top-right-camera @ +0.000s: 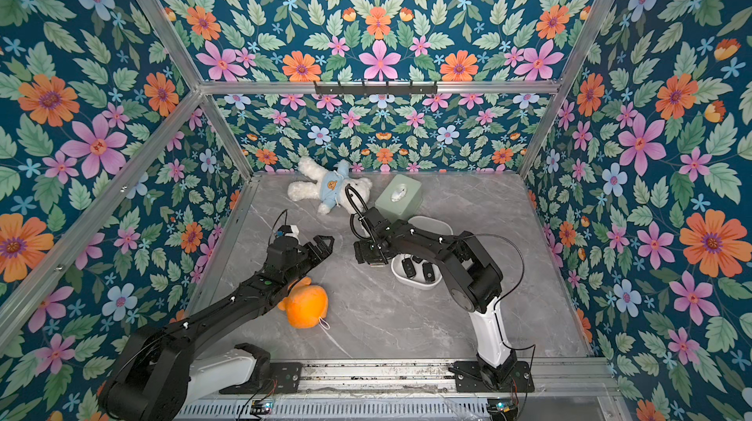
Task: Place the car key into the storage box
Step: Pick up the car key from the center of the board.
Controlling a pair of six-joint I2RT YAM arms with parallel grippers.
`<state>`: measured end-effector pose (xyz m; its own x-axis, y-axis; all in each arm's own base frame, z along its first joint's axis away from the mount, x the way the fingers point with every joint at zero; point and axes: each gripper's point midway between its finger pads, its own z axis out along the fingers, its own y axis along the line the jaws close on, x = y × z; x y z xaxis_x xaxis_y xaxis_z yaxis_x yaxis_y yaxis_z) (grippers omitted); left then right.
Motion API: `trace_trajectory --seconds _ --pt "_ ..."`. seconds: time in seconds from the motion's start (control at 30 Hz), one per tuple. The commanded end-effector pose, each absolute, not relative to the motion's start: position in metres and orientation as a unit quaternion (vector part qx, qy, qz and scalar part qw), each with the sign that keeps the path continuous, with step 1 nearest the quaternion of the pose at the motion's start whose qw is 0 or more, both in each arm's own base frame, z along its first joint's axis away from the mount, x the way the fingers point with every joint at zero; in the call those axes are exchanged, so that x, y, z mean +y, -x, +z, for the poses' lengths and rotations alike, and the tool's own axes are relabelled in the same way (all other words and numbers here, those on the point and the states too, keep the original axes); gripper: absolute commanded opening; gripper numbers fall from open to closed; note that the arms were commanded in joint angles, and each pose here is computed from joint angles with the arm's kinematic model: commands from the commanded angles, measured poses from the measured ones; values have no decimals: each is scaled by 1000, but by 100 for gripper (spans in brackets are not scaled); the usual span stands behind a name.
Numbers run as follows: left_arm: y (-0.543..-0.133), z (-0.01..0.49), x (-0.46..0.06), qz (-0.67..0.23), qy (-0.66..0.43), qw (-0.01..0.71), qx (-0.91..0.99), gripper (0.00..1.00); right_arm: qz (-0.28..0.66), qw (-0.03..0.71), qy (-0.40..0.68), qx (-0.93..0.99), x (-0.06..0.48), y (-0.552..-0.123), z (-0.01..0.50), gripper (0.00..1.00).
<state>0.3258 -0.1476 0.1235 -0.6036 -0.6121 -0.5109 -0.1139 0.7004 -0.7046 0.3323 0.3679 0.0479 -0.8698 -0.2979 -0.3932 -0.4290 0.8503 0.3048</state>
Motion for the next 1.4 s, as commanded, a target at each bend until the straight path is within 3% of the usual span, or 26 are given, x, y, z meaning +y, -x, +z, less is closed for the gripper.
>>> trace_trajectory --seconds 0.0,0.63,1.37 --pt "-328 128 -149 -326 214 395 832 100 190 158 196 949 366 -327 44 79" --pt "-331 130 -149 -327 219 395 830 100 178 135 199 954 357 -302 40 77" --pt "-330 131 -147 -325 224 395 829 100 45 134 241 960 341 -304 15 60"
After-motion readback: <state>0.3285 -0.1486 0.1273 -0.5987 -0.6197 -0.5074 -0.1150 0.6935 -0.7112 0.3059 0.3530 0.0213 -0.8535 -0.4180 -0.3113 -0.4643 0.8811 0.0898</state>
